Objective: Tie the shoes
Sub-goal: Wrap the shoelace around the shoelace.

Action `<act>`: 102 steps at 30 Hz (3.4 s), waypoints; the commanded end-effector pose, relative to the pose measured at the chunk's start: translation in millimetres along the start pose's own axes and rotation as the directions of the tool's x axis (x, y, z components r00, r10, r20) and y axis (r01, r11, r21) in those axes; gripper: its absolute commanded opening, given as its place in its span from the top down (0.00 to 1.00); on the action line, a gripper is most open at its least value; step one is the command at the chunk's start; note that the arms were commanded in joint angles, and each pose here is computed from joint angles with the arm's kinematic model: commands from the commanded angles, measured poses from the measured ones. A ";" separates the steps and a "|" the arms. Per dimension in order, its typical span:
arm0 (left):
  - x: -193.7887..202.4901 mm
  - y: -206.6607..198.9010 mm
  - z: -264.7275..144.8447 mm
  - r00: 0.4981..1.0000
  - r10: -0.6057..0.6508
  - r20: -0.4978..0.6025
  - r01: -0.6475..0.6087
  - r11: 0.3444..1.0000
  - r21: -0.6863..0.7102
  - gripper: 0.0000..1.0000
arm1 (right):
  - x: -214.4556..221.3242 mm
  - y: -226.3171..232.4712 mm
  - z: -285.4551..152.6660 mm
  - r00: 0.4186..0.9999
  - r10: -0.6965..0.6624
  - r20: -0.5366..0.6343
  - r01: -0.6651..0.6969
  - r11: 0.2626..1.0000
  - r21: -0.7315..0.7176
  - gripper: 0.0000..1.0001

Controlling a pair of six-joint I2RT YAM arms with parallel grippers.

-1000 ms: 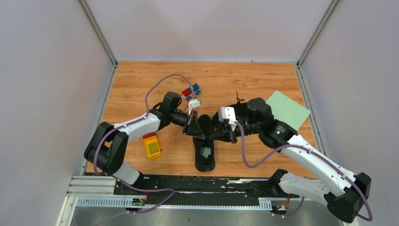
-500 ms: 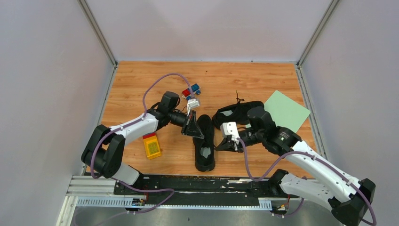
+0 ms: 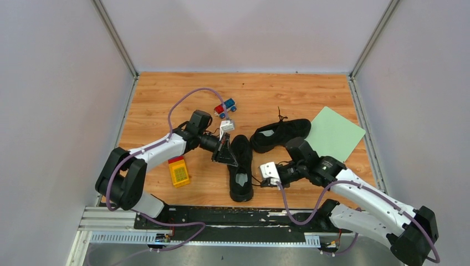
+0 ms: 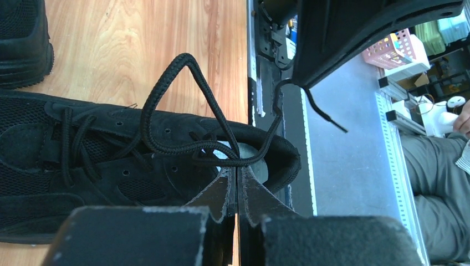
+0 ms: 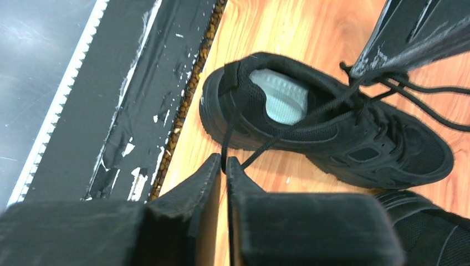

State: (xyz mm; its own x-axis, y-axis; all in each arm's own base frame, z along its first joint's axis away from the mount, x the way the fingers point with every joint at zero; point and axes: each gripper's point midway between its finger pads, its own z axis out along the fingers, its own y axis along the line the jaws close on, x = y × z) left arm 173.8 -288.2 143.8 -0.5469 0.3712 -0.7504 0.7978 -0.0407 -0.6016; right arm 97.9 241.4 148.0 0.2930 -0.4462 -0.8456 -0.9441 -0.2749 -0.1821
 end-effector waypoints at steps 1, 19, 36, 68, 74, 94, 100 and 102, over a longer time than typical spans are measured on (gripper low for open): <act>-4.6 -7.5 -5.4 0.996 0.090 -0.004 -0.090 0.996 0.010 1.00 | 6.4 -15.3 4.2 0.996 -0.088 -0.034 0.089 0.996 0.029 0.84; -3.4 -1.9 -7.8 0.980 0.171 -0.097 -0.166 0.984 0.060 1.00 | -30.3 -93.9 -17.2 0.958 0.237 0.164 -0.241 0.971 0.003 0.50; -8.9 3.6 -9.1 0.966 0.221 -0.135 -0.216 0.975 0.050 1.00 | -47.4 -127.7 -8.2 0.685 0.710 0.164 -0.698 0.704 -0.132 0.45; -16.2 14.2 -12.8 0.971 0.182 -0.157 -0.193 0.979 -0.060 0.80 | -57.8 -156.2 -3.1 0.584 0.779 0.227 -0.776 0.618 -0.125 1.00; -13.5 12.2 -11.8 0.978 0.156 -0.142 -0.166 0.984 -0.064 0.69 | -56.8 -156.7 -2.1 0.580 0.782 0.228 -0.779 0.614 -0.125 1.00; -7.6 17.0 -4.3 0.990 0.018 -0.137 -0.035 0.992 -0.125 0.60 | -42.2 -164.7 1.5 0.555 0.799 0.231 -0.813 0.580 -0.056 1.00; -9.3 12.9 -2.3 0.990 -0.053 -0.132 0.036 0.991 -0.128 0.59 | -43.1 -166.6 0.7 0.556 0.797 0.235 -0.813 0.581 -0.047 1.00; -10.0 12.6 -3.0 0.988 -0.078 -0.137 0.059 0.988 -0.140 0.59 | -42.6 -166.5 0.7 0.554 0.798 0.235 -0.814 0.579 -0.046 1.00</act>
State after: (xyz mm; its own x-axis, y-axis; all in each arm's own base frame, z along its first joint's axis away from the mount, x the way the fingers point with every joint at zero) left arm 189.2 -285.8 128.9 -0.5440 0.5149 -0.6626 0.8037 0.0929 -0.5877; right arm 237.4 306.7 202.7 -0.6512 -0.2929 -0.7001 -0.7558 0.1670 0.6331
